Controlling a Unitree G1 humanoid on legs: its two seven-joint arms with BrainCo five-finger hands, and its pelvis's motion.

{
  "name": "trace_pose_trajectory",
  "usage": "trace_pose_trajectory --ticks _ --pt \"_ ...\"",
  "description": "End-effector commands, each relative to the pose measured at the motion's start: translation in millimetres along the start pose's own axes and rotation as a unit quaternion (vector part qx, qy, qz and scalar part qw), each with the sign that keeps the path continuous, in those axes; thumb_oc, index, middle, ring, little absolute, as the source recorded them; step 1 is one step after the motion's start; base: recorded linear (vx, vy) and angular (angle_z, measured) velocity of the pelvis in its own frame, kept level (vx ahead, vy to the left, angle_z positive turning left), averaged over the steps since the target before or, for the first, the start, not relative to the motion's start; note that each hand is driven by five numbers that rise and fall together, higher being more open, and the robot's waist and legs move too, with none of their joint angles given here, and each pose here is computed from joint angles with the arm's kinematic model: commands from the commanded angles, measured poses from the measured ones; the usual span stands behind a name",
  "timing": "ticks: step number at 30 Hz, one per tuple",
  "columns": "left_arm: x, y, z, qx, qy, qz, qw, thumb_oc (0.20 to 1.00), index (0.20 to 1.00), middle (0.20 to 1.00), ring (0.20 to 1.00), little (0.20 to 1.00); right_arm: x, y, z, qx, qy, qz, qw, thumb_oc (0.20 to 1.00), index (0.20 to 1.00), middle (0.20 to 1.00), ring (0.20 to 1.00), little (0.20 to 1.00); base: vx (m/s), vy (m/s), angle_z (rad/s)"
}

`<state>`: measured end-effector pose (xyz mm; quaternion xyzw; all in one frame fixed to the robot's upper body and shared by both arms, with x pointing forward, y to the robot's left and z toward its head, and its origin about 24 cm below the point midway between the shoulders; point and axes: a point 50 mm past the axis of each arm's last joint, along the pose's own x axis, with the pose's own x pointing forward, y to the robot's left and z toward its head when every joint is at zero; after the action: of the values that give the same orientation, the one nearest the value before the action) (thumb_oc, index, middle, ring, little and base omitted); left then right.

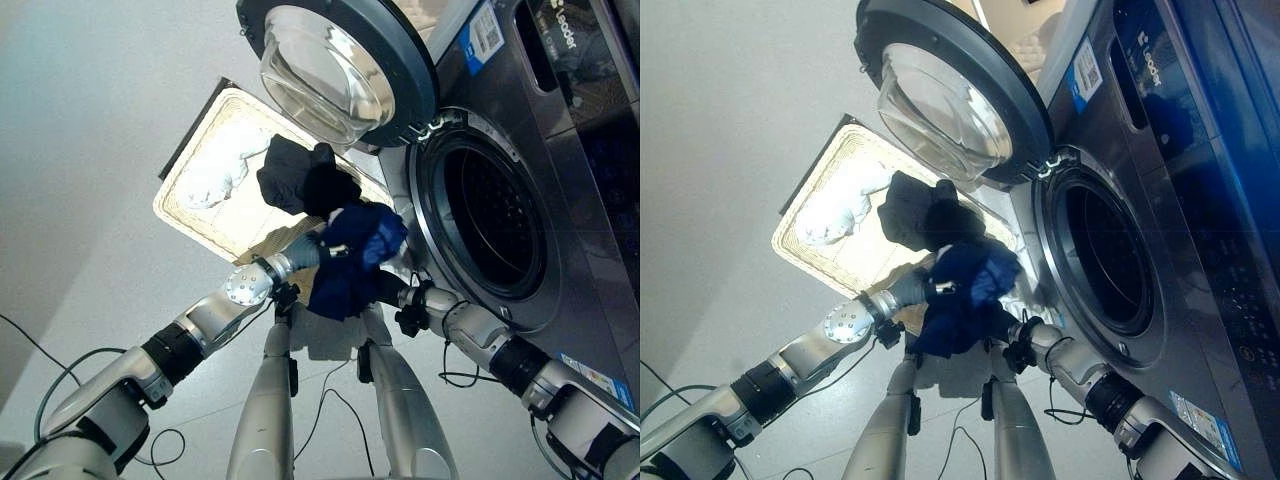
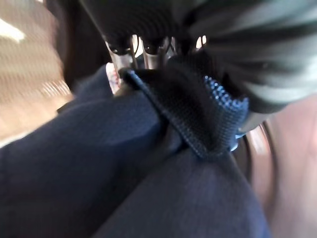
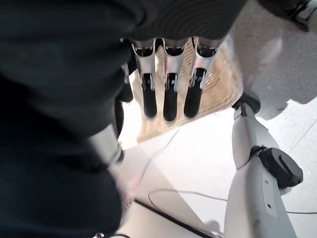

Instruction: Put the clothes into the washing machine.

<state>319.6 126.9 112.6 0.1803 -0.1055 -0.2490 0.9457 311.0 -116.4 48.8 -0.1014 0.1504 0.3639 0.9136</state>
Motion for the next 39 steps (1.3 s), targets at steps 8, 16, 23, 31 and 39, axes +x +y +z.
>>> trace_pose_trajectory --ticks 8,16,23,31,39 --pt "-16 28 35 -0.046 -0.161 0.238 0.957 0.200 0.200 0.200 0.200 0.200 -3 -5 10 0.018 -0.060 -0.083 0.995 1.000 1.000 1.000 1.000 1.000 0.01 -0.009 0.02" --pt "-9 20 40 -0.057 -0.155 0.208 0.964 0.200 0.200 0.200 0.200 0.200 2 1 24 0.081 -0.110 -0.090 0.986 1.000 1.000 1.000 1.000 1.000 0.01 -0.001 0.05" --pt "-4 6 32 -0.081 -0.127 0.151 0.977 0.200 0.200 0.200 0.200 0.200 4 9 36 0.154 -0.160 -0.068 0.973 1.000 1.000 1.000 1.000 1.000 0.01 0.037 0.00" --pt "-1 -16 27 -0.100 -0.119 0.090 0.984 0.200 0.200 0.200 0.200 0.200 7 21 45 0.161 -0.180 -0.063 0.968 1.000 1.000 1.000 1.000 1.000 0.00 0.018 0.00" --pt "3 -35 33 -0.068 -0.137 0.035 0.988 0.200 0.200 0.200 0.200 0.200 16 38 37 0.203 -0.134 0.005 0.970 1.000 1.000 1.000 1.000 1.000 0.00 0.000 0.00"
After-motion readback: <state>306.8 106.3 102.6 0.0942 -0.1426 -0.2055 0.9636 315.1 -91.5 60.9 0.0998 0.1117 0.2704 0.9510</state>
